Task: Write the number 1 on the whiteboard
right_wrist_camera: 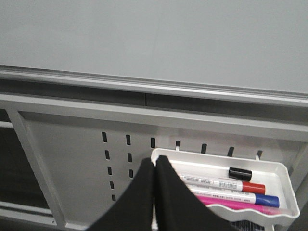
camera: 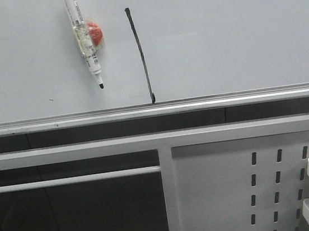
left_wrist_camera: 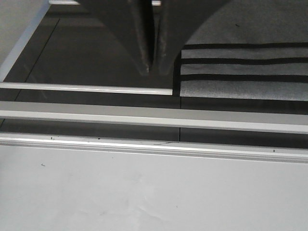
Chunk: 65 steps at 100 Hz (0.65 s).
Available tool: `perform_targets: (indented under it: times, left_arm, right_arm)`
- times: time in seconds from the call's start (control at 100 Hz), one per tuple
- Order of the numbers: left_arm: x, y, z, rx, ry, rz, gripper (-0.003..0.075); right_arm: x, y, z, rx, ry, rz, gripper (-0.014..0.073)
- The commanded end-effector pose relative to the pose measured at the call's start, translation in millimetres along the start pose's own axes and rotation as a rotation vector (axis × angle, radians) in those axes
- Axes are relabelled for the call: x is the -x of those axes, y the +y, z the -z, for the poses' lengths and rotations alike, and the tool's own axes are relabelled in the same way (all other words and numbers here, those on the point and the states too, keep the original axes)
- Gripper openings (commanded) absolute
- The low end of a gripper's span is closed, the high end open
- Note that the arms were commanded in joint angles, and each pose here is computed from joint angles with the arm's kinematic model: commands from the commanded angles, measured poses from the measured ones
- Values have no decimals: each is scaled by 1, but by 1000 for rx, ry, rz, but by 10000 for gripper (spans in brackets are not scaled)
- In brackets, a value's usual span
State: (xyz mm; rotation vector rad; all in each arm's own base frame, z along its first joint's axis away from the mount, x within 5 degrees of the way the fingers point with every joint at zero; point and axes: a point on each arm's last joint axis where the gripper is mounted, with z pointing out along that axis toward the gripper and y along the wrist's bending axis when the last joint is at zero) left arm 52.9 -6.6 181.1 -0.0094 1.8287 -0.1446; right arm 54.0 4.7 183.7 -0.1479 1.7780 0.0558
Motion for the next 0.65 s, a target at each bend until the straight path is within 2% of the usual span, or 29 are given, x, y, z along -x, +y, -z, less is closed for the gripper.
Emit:
perform_targets:
  times: [0.0,0.64]
  left_arm:
    - [-6,1,-2,0,-29,17,-20]
    - [-6,1,-2,0,-29,17,-20]
  right_arm:
    - [-3,0,0,-6,-18,-5,-48]
    - [-4,0,0,-8,-7,-1,-48]
